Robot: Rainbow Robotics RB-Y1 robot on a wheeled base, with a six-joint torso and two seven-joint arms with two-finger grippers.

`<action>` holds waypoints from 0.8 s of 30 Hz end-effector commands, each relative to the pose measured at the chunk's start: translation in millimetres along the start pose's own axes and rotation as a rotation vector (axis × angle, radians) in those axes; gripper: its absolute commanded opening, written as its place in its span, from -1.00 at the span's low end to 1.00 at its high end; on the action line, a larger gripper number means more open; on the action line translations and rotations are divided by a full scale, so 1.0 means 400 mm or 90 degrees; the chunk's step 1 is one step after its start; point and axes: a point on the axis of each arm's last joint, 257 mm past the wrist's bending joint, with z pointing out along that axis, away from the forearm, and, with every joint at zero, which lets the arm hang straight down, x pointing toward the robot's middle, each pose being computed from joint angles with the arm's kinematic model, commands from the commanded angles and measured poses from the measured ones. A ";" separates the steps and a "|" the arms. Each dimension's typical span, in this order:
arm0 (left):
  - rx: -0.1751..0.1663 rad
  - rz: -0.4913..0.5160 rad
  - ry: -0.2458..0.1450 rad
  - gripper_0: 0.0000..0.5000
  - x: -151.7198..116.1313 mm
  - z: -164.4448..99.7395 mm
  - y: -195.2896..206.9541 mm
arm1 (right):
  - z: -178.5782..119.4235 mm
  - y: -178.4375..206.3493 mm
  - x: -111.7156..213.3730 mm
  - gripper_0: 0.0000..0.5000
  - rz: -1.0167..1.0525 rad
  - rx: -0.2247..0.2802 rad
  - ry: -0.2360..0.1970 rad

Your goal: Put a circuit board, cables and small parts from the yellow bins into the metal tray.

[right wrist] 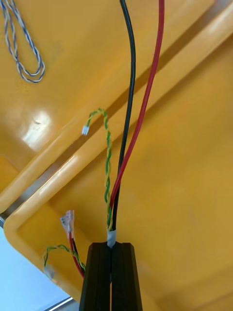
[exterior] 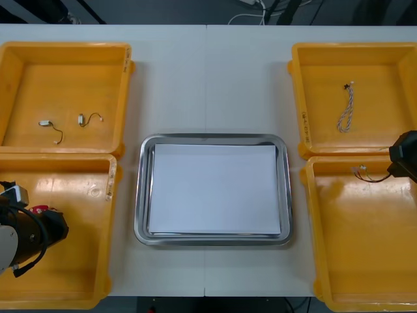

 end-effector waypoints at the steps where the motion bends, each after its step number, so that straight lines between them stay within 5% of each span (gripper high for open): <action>1: -0.011 -0.042 0.005 -1.00 0.020 0.000 0.014 | -0.081 0.016 -0.078 -1.00 -0.109 -0.004 -0.064; 15: -0.040 -0.041 0.026 -1.00 -0.051 -0.059 0.028 | -0.135 0.045 -0.125 -1.00 -0.352 0.040 -0.090; 24: -0.048 -0.021 0.030 -1.00 -0.092 -0.137 0.013 | -0.137 0.076 -0.104 -1.00 -0.483 0.032 -0.049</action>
